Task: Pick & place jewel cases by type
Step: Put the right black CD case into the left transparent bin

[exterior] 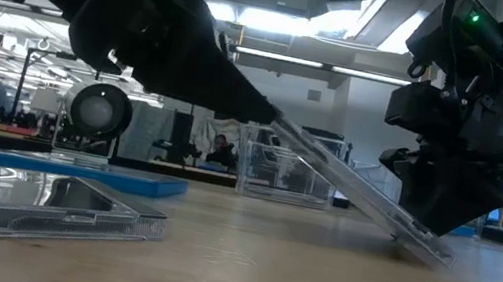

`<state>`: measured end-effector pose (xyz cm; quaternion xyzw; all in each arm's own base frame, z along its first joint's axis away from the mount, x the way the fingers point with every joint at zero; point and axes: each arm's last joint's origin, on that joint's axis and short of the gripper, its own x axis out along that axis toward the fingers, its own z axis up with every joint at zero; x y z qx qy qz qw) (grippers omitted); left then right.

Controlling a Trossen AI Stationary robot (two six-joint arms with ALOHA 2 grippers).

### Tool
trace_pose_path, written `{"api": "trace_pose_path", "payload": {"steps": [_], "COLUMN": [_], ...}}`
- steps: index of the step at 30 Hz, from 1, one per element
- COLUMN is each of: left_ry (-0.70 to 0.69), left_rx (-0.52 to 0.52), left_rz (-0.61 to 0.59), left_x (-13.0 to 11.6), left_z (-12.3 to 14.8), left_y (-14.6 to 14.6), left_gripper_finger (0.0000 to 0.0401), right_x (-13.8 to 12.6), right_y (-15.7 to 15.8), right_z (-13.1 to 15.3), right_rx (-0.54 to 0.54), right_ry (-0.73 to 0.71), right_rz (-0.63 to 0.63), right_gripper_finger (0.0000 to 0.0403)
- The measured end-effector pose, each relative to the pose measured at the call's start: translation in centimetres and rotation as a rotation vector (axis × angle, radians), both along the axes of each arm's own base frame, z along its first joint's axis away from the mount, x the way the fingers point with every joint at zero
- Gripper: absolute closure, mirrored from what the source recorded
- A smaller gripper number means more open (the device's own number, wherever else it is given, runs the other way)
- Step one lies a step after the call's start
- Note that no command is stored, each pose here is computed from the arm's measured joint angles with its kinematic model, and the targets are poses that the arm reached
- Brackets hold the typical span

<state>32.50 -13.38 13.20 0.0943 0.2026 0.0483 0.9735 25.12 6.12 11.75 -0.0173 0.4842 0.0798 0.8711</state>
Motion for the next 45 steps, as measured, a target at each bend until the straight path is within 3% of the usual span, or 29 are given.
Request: {"api": "trace_pose_path", "payload": {"steps": [9, 20, 29, 40, 45], "left_ry": [-0.119, -0.112, -0.087, -0.042, -0.054], "left_rx": [0.087, 0.174, 0.339, 0.632, 0.671], "left_rz": [-0.041, -0.068, -0.11, -0.215, -0.22], "left_x": [0.6, 0.7, 0.7, 0.7, 0.8], "left_z": [1.4, 1.4, 1.4, 1.3, 1.5], "left_y": [-0.2, 0.0, 0.2, 0.2, 0.3], "left_gripper_finger": [0.026, 0.026, 0.026, 0.026, 0.026], "right_x": [0.1, 0.4, 0.4, 0.6, 0.6], "right_y": [0.0, 0.1, 0.1, 0.2, 0.2], "right_z": [0.0, 0.2, 0.2, 0.3, 0.4], "right_rx": [0.005, 0.001, 0.0, 0.009, 0.006], "right_ry": [-0.015, -0.047, -0.05, -0.065, -0.073], "right_rz": [-0.004, 0.017, 0.021, 0.029, 0.026], "right_gripper_finger": [0.0279, 0.0279, 0.0279, 0.0279, 0.0279]}}
